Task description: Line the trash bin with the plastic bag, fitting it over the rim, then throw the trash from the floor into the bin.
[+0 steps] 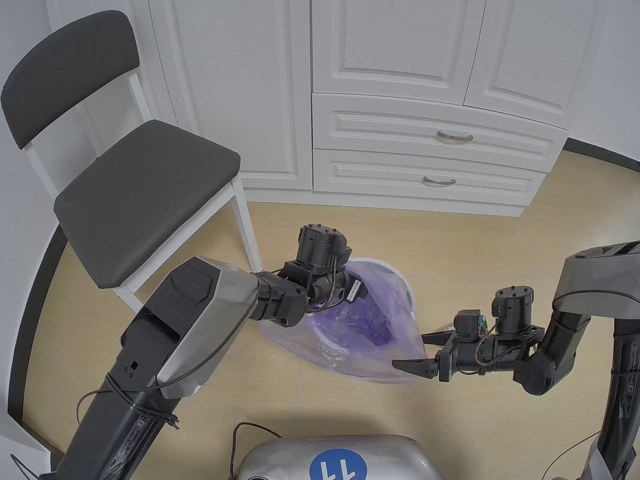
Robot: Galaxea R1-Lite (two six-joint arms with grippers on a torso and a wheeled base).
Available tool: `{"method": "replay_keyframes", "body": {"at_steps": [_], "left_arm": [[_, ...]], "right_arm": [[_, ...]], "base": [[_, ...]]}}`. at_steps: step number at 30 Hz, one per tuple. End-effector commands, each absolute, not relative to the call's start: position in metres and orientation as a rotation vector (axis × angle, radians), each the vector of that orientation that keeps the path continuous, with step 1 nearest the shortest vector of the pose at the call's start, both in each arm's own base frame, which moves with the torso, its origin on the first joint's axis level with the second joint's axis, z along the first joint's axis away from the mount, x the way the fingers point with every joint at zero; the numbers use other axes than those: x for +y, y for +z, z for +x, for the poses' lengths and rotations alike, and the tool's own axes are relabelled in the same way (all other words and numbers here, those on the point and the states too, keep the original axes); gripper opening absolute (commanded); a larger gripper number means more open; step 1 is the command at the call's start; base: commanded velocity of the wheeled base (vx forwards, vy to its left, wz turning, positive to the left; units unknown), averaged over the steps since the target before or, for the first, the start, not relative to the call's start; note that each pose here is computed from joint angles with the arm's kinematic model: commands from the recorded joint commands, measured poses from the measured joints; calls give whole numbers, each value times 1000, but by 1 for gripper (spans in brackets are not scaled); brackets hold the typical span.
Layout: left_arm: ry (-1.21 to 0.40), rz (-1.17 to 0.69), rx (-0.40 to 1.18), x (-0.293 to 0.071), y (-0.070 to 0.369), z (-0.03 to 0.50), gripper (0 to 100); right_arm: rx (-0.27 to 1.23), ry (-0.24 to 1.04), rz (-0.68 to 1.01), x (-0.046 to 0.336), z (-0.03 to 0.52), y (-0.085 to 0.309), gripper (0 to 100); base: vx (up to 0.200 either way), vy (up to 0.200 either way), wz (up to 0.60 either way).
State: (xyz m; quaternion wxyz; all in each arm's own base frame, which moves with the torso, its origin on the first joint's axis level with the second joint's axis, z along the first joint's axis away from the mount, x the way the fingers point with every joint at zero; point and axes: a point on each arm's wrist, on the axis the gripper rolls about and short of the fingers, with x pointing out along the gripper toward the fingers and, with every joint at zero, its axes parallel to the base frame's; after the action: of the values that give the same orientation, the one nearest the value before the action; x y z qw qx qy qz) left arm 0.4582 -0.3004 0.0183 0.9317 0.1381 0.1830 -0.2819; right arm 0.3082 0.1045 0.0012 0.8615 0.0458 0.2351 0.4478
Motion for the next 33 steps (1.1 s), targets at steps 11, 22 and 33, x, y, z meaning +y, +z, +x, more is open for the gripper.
{"method": "replay_keyframes", "body": {"at_steps": [11, 22, 33], "left_arm": [[-422, 125, 334, -239, 46, 494, 100], [-452, 4, 306, -254, 83, 471, 100], [-508, 155, 488, -252, 95, 415, 100]], "right_arm": [[475, 828, 90, 58, 304, 8, 100], [318, 742, 73, 49, 316, 37, 100], [281, 500, -36, 100, 305, 83, 100]], "base": [[0, 0, 0], [0, 0, 0], [0, 0, 0]]}}
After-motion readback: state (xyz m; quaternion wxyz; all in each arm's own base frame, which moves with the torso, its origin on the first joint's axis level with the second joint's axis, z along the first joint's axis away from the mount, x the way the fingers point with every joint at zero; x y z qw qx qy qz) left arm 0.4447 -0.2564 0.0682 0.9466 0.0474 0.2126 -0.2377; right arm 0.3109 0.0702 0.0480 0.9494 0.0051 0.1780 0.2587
